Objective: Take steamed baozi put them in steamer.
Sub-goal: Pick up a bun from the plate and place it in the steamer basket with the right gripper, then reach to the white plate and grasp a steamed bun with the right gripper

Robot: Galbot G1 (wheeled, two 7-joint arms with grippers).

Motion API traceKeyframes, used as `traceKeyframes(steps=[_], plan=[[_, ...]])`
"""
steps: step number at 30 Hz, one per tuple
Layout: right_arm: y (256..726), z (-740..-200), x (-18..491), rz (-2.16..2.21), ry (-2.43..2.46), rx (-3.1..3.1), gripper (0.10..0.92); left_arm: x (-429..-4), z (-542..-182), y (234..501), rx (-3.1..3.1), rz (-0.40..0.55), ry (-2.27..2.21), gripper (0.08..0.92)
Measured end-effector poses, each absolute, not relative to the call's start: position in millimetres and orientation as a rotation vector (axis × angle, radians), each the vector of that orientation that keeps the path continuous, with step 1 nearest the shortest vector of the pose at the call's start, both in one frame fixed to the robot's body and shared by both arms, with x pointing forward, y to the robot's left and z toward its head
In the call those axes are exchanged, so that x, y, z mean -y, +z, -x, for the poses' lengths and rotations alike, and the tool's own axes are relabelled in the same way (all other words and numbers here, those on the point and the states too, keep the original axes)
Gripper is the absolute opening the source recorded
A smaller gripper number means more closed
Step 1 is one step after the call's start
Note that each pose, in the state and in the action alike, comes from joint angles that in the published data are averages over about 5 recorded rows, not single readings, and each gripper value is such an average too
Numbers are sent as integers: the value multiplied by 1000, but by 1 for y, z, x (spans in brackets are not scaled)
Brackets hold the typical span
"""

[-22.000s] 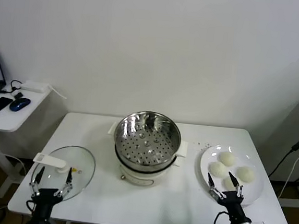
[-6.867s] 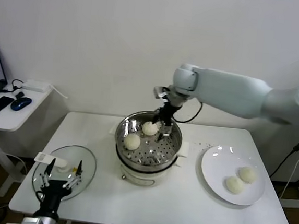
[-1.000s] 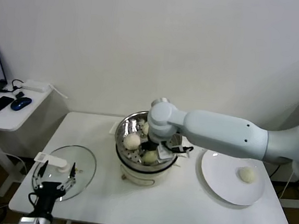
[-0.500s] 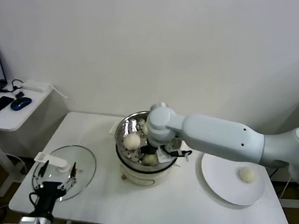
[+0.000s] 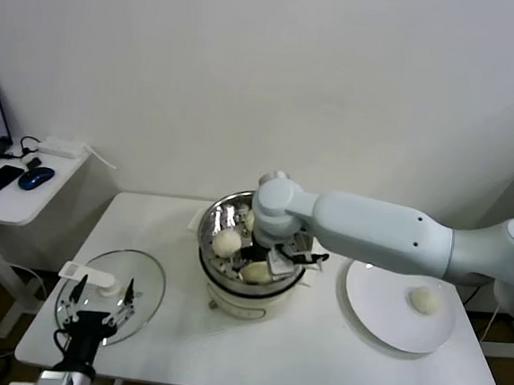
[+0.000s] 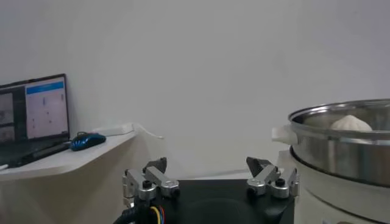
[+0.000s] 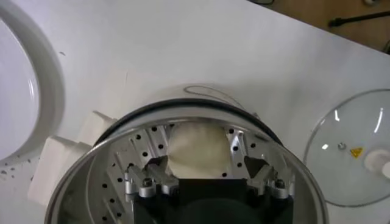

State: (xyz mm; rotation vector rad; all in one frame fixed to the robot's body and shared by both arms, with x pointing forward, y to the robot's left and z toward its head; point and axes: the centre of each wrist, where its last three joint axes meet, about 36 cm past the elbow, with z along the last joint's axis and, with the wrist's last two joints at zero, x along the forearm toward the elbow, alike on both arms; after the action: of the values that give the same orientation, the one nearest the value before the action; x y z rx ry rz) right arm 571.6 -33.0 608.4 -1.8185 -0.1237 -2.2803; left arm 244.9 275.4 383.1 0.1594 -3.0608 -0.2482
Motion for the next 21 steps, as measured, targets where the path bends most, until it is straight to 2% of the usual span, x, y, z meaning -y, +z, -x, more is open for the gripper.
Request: traceKeyframes(steps=[12,21], plan=[[656,-598,61,1905,-2328,-69,823,-275,-247,385,3066,-153,-253,823],[693,-627,139,2154,-2380,-722,823,-272,-252,387,3081,-121,-250,823]])
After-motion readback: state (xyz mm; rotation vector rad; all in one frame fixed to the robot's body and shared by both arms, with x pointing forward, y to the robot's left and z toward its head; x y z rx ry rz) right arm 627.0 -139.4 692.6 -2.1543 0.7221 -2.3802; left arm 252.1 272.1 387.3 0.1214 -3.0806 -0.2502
